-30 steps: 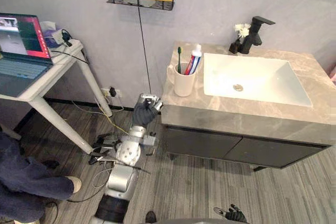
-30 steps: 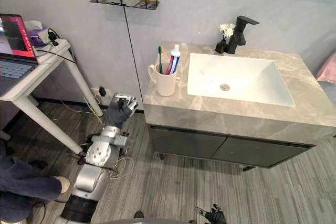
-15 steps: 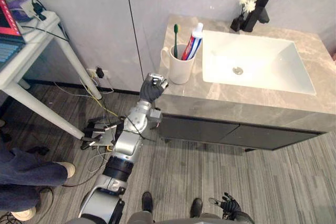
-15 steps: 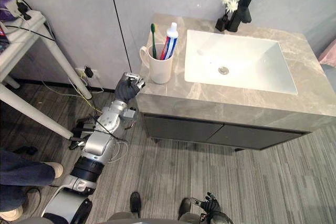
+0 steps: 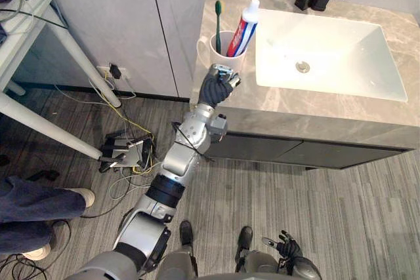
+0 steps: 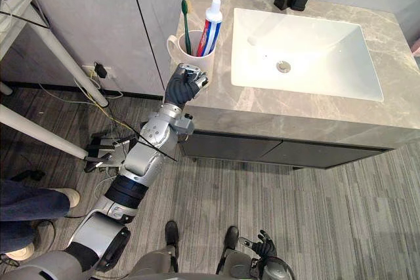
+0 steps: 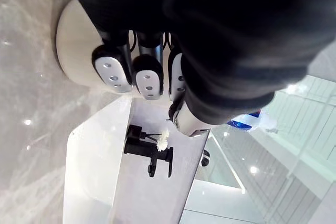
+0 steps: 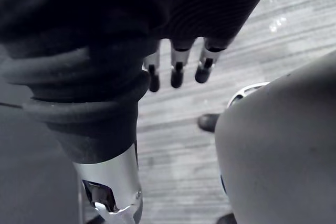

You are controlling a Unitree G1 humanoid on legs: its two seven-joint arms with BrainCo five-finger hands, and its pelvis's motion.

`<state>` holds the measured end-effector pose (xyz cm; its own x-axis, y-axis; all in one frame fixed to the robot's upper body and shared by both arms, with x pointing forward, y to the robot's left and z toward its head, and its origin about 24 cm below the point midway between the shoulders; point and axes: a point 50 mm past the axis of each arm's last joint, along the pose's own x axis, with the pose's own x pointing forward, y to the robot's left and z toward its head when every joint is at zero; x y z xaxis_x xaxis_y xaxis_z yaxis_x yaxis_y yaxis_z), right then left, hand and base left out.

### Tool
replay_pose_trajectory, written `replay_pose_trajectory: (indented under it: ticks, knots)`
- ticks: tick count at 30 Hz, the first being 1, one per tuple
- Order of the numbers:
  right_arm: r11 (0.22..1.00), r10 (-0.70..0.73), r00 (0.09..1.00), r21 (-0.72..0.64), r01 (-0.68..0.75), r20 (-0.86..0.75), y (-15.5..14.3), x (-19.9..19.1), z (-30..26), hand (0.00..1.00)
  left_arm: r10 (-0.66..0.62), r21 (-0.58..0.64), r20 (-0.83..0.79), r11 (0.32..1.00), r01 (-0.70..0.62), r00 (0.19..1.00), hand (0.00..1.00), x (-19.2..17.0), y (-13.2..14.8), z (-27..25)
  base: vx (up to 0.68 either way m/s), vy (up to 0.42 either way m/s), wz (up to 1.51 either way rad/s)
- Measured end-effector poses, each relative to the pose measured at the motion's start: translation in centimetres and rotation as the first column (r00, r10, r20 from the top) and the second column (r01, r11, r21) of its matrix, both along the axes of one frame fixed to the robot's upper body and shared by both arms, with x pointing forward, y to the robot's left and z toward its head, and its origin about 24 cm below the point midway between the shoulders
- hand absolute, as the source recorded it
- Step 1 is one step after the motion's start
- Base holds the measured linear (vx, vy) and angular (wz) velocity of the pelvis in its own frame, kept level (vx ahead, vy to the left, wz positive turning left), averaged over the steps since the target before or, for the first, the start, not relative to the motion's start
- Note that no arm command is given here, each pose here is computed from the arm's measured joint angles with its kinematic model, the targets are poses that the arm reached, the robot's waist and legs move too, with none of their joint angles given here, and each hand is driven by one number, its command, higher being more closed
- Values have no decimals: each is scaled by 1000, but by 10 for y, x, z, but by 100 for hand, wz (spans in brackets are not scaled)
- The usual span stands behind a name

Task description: Organize washtable

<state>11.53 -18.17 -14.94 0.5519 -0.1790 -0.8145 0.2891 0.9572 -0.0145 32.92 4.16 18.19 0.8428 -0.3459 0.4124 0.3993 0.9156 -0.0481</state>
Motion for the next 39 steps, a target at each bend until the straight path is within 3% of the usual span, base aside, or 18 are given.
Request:
replay_pose_trajectory:
  ticks: [8, 13, 22, 31, 39]
  knots:
    - [1000, -18, 1000, -7, 18, 21, -4, 3, 3, 0, -57, 1, -6, 998, 57, 998, 100, -6, -16, -1, -7, 4, -3]
    - [1000, -18, 999, -12, 18, 38, -5, 6, 5, 0, -30, 57, -18, 998, 31, 999, 100, 9, -19, 1, -25, 2, -6]
    - [1000, -16, 997, -24, 18, 77, -7, 11, 10, 0, 100, 107, -13, 989, -98, 995, 100, 20, 2, -2, -3, 2, -11]
    - [999, -7, 996, -31, 10, 87, -12, 10, 12, 0, 173, 66, -5, 983, -172, 985, 100, 22, 23, 1, 0, 0, 0]
    - [999, 6, 1000, -52, -7, -22, -18, -27, 3, 0, 220, 20, 12, 975, -220, 975, 100, 5, 48, -9, 0, 0, 0]
